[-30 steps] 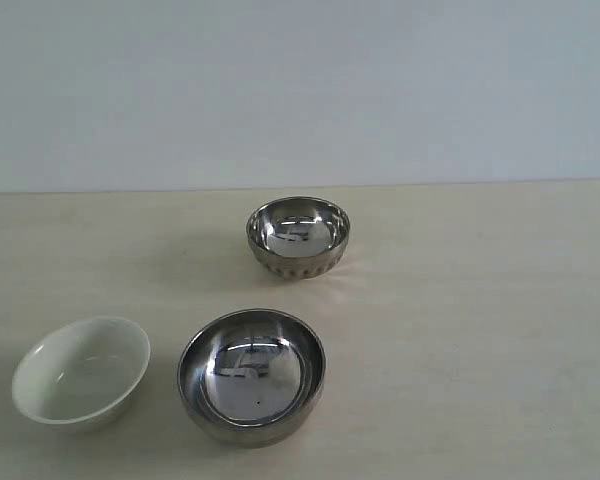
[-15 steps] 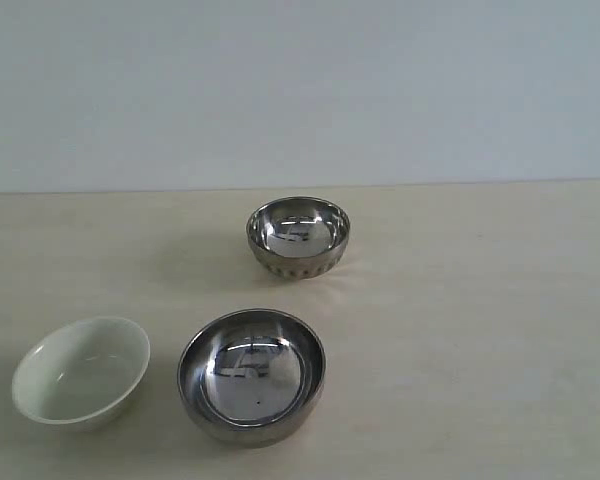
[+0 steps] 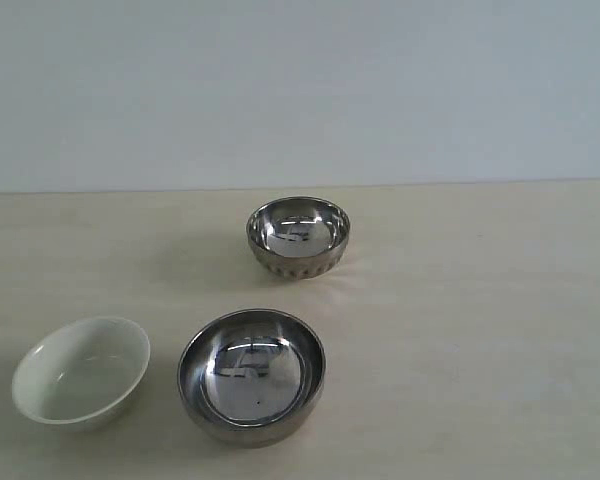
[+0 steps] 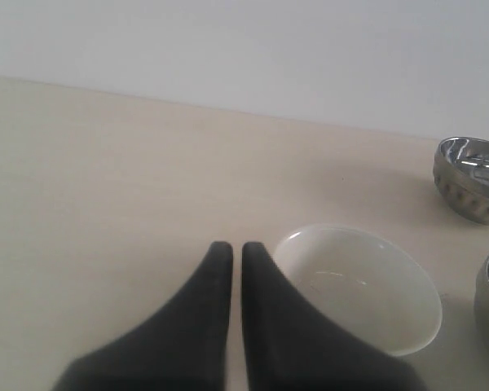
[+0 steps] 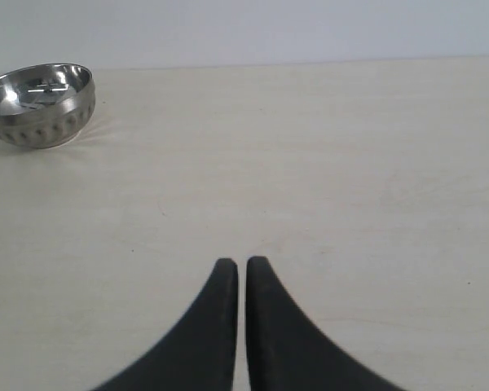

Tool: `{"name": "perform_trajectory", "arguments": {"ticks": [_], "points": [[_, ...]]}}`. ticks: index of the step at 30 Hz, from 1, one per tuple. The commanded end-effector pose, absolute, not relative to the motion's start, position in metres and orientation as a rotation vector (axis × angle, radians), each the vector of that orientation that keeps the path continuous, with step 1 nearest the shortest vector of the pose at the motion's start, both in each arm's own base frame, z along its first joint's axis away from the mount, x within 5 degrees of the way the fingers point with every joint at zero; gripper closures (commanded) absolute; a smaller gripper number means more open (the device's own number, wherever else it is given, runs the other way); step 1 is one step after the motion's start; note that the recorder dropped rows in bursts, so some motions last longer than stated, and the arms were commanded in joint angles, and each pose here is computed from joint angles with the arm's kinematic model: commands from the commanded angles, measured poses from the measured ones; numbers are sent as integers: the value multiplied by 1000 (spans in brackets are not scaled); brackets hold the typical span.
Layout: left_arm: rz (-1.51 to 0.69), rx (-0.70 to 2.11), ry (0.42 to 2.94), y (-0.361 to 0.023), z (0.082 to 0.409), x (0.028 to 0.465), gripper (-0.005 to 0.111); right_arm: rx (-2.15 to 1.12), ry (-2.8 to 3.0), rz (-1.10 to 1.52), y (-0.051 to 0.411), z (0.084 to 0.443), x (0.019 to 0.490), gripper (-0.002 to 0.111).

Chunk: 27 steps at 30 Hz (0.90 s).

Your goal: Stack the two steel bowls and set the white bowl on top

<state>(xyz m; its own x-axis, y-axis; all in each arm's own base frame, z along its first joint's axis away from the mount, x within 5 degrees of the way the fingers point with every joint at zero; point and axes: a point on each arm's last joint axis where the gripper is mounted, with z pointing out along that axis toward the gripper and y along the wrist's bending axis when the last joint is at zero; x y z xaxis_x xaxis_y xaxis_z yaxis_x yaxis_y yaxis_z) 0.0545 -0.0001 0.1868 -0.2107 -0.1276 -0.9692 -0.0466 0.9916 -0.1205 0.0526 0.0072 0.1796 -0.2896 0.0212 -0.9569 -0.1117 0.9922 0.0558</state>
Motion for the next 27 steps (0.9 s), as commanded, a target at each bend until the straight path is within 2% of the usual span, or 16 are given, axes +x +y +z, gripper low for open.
{"name": "perform_trajectory", "arguments": {"ticks": [1, 4, 11, 22, 27], "points": [[-88, -129, 1774, -1, 187, 55, 103, -65, 1848, 122, 7, 180, 53, 108], [-88, -129, 1774, -1, 187, 55, 103, -49, 1854, 138, 7, 180, 52, 108], [-88, -129, 1774, -1, 187, 55, 103, 551, 1815, 780, 19, 182, 51, 108], [-88, -129, 1774, -1, 187, 55, 103, 580, 1800, 815, 20, 184, 51, 108], [-88, -129, 1774, -1, 187, 55, 103, 608, 1638, 841, 15, 196, 54, 108]]}}
